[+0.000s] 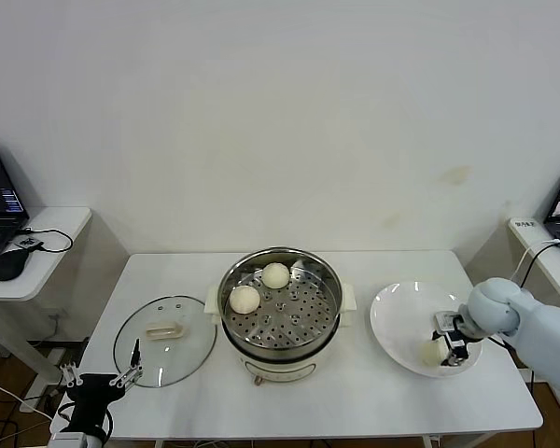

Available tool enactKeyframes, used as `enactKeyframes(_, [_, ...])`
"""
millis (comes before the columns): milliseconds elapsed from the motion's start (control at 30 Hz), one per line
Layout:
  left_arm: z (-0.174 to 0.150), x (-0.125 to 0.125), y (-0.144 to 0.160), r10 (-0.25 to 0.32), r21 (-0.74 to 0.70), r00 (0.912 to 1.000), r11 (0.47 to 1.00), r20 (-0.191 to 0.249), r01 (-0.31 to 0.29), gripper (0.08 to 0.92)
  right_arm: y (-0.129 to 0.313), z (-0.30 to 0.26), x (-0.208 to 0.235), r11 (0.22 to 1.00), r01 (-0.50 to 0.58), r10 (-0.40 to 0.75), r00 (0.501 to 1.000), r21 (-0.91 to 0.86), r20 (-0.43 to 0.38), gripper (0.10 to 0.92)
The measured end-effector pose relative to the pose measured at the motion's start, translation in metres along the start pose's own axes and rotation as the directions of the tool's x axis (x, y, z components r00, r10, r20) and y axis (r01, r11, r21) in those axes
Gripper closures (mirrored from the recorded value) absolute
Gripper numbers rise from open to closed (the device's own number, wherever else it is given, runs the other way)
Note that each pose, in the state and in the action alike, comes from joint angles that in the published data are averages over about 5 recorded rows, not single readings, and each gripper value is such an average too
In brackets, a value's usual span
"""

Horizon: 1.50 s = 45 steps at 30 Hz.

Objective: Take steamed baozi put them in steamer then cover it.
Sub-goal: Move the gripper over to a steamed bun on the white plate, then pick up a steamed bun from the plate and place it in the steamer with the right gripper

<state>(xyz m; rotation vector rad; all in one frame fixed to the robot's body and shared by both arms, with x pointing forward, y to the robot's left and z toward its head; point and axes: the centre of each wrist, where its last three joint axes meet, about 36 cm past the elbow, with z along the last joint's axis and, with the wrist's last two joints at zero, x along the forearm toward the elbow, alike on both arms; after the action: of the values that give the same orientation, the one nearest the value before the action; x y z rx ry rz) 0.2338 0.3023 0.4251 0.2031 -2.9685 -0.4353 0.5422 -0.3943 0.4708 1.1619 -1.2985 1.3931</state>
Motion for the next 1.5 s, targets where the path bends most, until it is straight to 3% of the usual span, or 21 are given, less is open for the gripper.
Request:
enactKeyframes(333, [-0.005,0.001,-0.001,0.002,0.004,0.9999,1.000,0.014,-0.002,0.177,-0.019,0.000,0.039,0.999,-0.034,0.034,0.999,-0.012,0.024,0.462])
enactKeyframes(733, [-0.011,0.001,0.000,0.006,0.002,0.9995,1.000,0.032,-0.006,0.177,-0.075,-0.026,0.139,0.984,-0.178,0.178,0.975,-0.013,0.130,0.456])
enactKeyframes(1100, [-0.013,0.002,0.003,-0.007,0.004,0.9994,1.000,0.033,0.007,0.177,-0.113,-0.129,0.217,0.945,-0.297,0.251,0.926,0.135,0.281,0.449])
enactKeyframes(1500, [-0.014,0.001,0.006,-0.029,0.011,0.9989,1.000,0.037,0.029,0.177,-0.110,-0.245,0.200,0.865,-0.278,0.126,0.926,0.418,0.355,0.445])
